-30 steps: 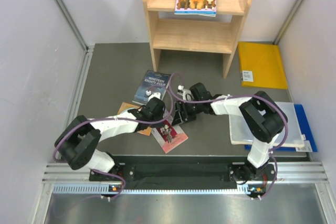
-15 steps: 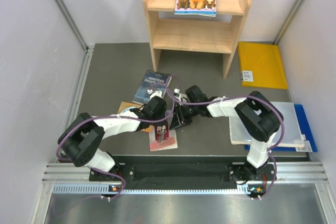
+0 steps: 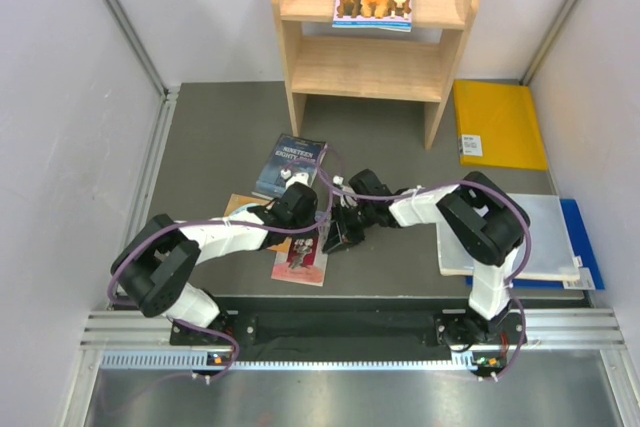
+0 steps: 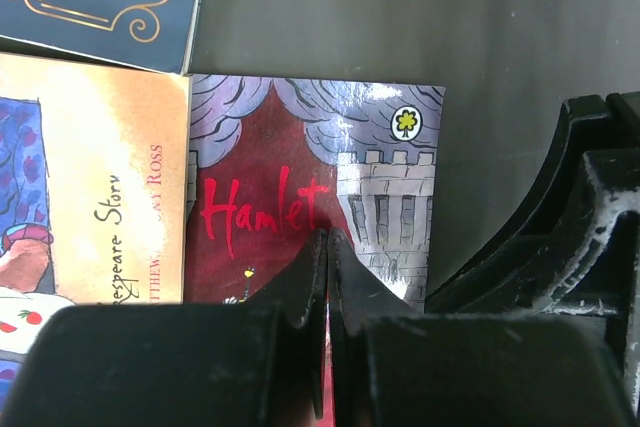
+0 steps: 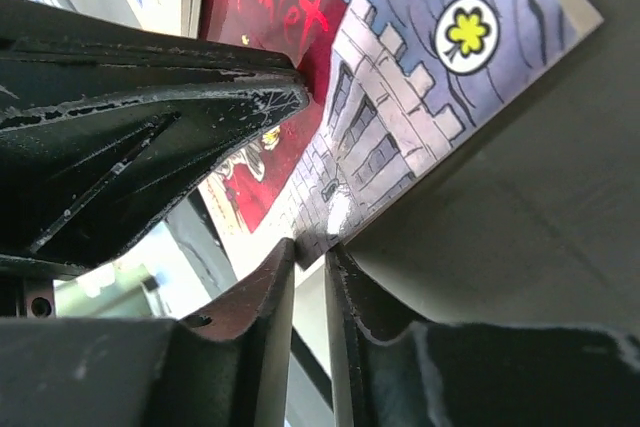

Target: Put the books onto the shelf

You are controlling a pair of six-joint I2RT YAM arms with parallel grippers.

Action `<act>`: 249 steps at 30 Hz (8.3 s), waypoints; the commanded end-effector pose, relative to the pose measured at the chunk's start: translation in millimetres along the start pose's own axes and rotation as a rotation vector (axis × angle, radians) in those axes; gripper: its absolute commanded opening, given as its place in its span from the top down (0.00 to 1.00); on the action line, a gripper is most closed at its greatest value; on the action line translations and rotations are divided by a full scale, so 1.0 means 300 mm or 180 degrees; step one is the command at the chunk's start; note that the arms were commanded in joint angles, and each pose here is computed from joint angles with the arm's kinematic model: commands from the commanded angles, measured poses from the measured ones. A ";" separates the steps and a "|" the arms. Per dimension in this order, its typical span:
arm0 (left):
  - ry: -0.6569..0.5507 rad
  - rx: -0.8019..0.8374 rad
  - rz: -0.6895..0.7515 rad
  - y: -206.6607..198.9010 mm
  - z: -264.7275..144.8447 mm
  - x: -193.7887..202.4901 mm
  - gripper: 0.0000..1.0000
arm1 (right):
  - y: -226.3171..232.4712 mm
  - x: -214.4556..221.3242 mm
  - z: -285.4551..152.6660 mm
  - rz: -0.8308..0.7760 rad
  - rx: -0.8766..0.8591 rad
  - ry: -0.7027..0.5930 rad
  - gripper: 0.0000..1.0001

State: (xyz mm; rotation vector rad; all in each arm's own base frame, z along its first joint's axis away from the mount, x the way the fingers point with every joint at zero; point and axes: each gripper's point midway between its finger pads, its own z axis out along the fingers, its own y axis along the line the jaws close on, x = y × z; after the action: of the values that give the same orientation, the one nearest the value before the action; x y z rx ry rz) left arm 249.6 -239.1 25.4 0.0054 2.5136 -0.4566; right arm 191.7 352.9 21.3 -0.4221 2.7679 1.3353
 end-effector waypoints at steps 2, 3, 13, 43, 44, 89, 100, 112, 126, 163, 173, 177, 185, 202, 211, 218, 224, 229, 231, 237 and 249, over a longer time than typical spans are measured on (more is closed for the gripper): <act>0.0382 -0.0162 0.0077 0.070 0.000 0.121 1.00 | 0.078 -0.160 -0.010 -0.0102 -0.0066 -0.0897 0.78; 0.0394 -0.0192 0.0082 0.077 -0.004 0.124 1.00 | 0.085 -0.169 -0.018 -0.0114 -0.0068 -0.0961 0.77; 0.0391 -0.0545 0.0002 0.161 -0.119 0.130 1.00 | 0.027 -0.216 -0.012 0.0080 0.0212 -0.1207 0.72; 0.0412 -0.0257 0.0001 0.131 -0.110 0.179 0.87 | 0.213 -0.209 0.068 -0.0491 -0.0271 -0.0904 1.00; 0.0283 -0.0216 -0.0004 0.126 -0.128 0.153 0.80 | 0.209 -0.211 0.051 -0.0548 -0.0208 -0.0943 1.00; -0.2320 0.2294 -0.0371 -0.259 -0.459 -0.315 1.00 | 0.408 -0.228 -0.391 -0.1371 -0.1127 -0.1397 1.00; -0.2595 0.2152 -0.0135 -0.269 -0.550 -0.453 1.00 | 0.286 -0.261 -0.405 -0.1240 -0.0537 -0.1644 0.95; -0.2900 0.2133 -0.0127 -0.252 -0.661 -0.560 1.00 | 0.116 -0.318 -0.520 -0.0848 0.0402 -0.2297 0.19; -0.2954 0.2506 -0.0144 -0.331 -0.708 -0.624 1.00 | 0.164 -0.197 -0.760 -0.0362 -0.0360 -0.3474 0.00; -0.2408 0.3410 -0.0411 -0.456 -0.673 -0.552 1.00 | 0.400 -0.285 -0.841 -0.0859 -0.1983 -0.3939 0.21; -0.2328 0.3363 -0.0461 -0.451 -0.623 -0.538 1.00 | 0.484 -0.280 -0.897 -0.1147 -0.1952 -0.3949 1.00; -0.2331 0.3246 -0.0452 -0.444 -0.596 -0.547 1.00 | 0.495 -0.269 -0.905 -0.1191 -0.1952 -0.3931 1.00; -0.2168 0.2664 -0.0281 -0.345 -0.485 -0.461 0.58 | 0.589 -0.315 -0.965 -0.1675 -0.1345 -0.3939 1.00; -0.1196 0.2148 -0.0456 -0.158 -0.195 -0.094 0.49 | 0.872 -0.579 -1.134 -0.2317 -0.0653 -0.4073 1.00; -0.0824 0.2414 -0.0414 -0.229 -0.122 0.012 0.48 | 0.929 -0.754 -1.305 -0.1840 -0.0112 -0.4676 1.00; -0.0680 0.2600 -0.0275 -0.286 -0.105 0.055 0.43 | 0.957 -0.856 -1.419 -0.1150 0.0002 -0.5202 1.00; -0.0660 0.2581 -0.0096 -0.308 -0.101 0.078 0.41 | 0.973 -0.880 -1.459 -0.0528 -0.0232 -0.5553 1.00; -0.0679 0.2544 0.0022 -0.320 -0.098 0.086 0.41 | 0.966 -0.896 -1.476 -0.0130 -0.0223 -0.5798 1.00; -0.0669 0.2539 0.0042 -0.323 -0.095 0.090 0.41 | 0.947 -0.914 -1.469 0.0075 -0.0230 -0.5862 1.00; -0.0653 0.2538 0.0116 -0.330 -0.091 0.103 0.40 | 0.948 -0.963 -1.464 0.0540 -0.0369 -0.5880 1.00; -0.0633 0.2560 0.0206 -0.337 -0.095 0.117 0.40 | 0.946 -1.023 -1.400 0.0891 -0.0844 -0.5709 1.00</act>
State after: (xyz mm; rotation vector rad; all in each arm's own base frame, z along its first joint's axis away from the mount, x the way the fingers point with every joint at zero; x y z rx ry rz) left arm 190.8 -321.7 45.7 0.2946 2.0434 -1.3165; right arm 451.4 264.9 524.1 0.7710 1.2047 0.9607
